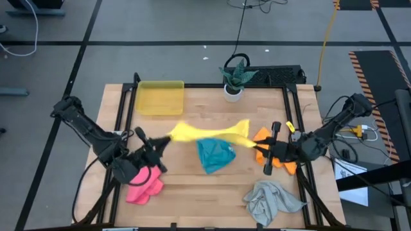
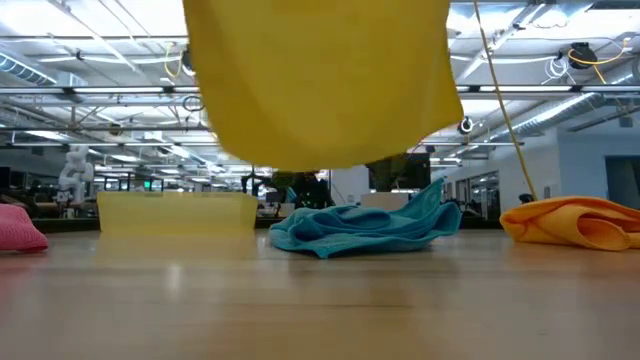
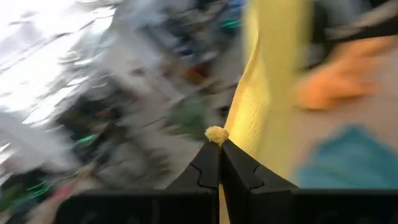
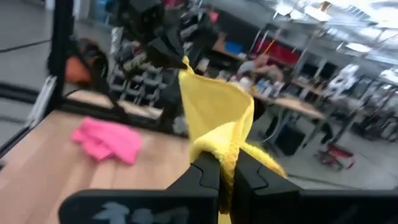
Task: Fold microfiber towels
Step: Fold the yellow microfiber cloth
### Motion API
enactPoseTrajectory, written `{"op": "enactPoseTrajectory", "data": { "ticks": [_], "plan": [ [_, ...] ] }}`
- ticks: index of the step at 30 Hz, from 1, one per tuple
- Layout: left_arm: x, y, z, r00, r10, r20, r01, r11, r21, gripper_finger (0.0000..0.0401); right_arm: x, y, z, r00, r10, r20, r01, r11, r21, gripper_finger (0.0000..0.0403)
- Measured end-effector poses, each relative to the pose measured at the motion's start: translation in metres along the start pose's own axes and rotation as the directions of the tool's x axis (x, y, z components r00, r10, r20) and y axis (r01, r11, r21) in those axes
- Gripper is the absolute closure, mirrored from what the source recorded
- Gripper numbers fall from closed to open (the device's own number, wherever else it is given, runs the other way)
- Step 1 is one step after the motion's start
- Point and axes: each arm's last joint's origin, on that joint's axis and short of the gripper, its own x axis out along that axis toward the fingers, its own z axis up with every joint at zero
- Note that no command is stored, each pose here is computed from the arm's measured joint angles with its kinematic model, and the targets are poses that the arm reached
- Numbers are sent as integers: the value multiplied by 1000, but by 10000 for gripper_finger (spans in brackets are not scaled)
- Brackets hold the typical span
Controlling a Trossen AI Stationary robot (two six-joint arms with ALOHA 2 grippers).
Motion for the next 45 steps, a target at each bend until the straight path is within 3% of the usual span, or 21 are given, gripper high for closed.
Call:
{"op": "enactPoseTrajectory", "data": {
  "ticks": [3, 6, 10, 14, 17, 19, 24, 31, 35, 40, 43, 45],
  "plan": [
    [-1, -8, -8, 982, -190, -10, 188, 977, -98, 393, 1, 16, -27, 992, 98, -74, -94, 994, 54, 403],
    [2, -26, -20, 948, -316, -45, 304, 937, -174, 395, 3, 35, -60, 952, 286, -107, -260, 943, 209, 403],
    [3, -53, -41, 860, -502, -93, 465, 846, -260, 395, 2, 57, -104, 869, 486, -90, -408, 808, 425, 403],
    [4, -75, -65, 745, -643, -177, 565, 749, -346, 395, -5, 71, -137, 745, 666, 14, -538, 589, 603, 403],
    [2, -81, -73, 665, -720, -198, 605, 675, -422, 397, -9, 73, -159, 743, 670, 2, -480, 530, 699, 403],
    [2, -82, -77, 644, -736, -210, 605, 657, -450, 393, -10, 75, -169, 740, 672, -33, -431, 510, 744, 403],
    [1, -82, -77, 640, -739, -212, 612, 657, -441, 396, 2, 84, -177, 731, 675, -99, -362, 507, 782, 403],
    [0, -84, -76, 598, -775, -206, 644, 617, -452, 391, 25, 107, -161, 639, 757, -137, -393, 474, 788, 403],
    [0, -84, -76, 578, -792, -197, 664, 597, -451, 397, 34, 115, -149, 606, 760, -235, -361, 527, 770, 403],
    [1, -77, -67, 650, -739, -177, 645, 660, -384, 394, 44, 117, -119, 593, 717, -366, -354, 640, 681, 403],
    [-2, -64, -55, 661, -732, -167, 640, 666, -384, 397, 43, 110, -94, 620, 697, -360, -419, 682, 600, 403],
    [-4, -54, -47, 701, -696, -159, 615, 702, -359, 394, 39, 102, -78, 667, 667, -334, -449, 716, 534, 403]
  ]
}}
